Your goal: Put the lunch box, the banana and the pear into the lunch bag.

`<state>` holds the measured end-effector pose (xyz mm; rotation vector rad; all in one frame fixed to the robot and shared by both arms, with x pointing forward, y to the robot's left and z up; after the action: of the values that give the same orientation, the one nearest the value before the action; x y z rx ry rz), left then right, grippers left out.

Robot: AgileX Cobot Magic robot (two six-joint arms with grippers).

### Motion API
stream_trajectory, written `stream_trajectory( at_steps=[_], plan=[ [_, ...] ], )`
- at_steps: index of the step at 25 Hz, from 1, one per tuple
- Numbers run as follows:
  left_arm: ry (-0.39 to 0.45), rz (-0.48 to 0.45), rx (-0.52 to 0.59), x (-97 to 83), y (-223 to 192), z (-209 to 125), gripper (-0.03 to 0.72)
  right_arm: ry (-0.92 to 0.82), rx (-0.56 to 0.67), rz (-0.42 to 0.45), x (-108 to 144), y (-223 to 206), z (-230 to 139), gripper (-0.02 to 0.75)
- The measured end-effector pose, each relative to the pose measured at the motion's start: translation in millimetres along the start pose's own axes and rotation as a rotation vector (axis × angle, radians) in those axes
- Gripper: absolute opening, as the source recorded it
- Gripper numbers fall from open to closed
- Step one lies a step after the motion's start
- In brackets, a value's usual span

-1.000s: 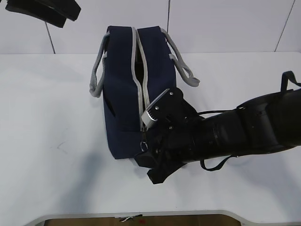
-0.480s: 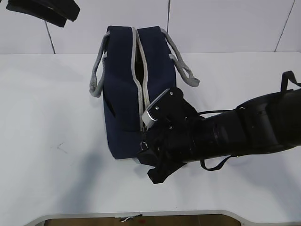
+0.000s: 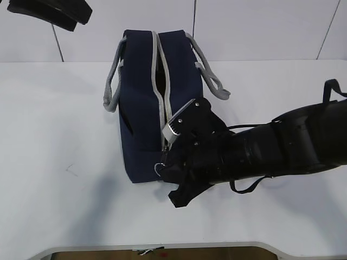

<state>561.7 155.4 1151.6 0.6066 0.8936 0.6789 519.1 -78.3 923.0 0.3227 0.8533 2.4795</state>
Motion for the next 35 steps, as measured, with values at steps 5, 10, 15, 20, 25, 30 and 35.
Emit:
stream_trajectory(
  at_steps=[5,10,15,20,25,30,35],
  plan=[
    [0.002,0.000,0.000,0.0,0.0,0.0,0.255,-0.033,0.012,-0.022,-2.4,0.0,-1.4,0.017],
    [0.008,0.000,0.000,0.0,0.0,0.0,0.253,-0.077,0.014,-0.025,-2.8,0.0,-1.6,0.017],
    [0.036,0.019,0.003,2.0,0.2,-0.4,0.253,-0.119,-0.024,-0.033,-1.3,10.0,8.9,0.017],
    [0.039,0.078,0.009,7.7,1.9,-1.8,0.253,-0.144,-0.081,-0.043,1.3,25.6,23.9,0.017],
    [0.039,0.090,0.010,8.6,2.6,-2.0,0.253,-0.207,-0.091,-0.036,4.2,33.8,29.2,0.017],
    [0.033,0.109,0.013,10.7,2.9,-2.4,0.253,-0.245,-0.083,-0.027,8.4,44.2,33.5,0.017],
    [0.030,0.120,0.016,11.9,3.0,-2.7,0.253,-0.252,-0.111,-0.029,12.1,57.9,42.3,0.017]
  ],
)
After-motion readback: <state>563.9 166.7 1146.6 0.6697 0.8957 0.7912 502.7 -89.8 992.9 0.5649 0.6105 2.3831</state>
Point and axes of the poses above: a point on each arm's last joint axis where the gripper is mounted, y pointing back along that axis away from the gripper, x along the wrist's bending axis when the last joint is at zero, z = x × y, the point moved 2 cm from there along -y, pointing out along that axis toward the gripper, and after that the axes turned 1 degree about y, right-handed, at the moved point
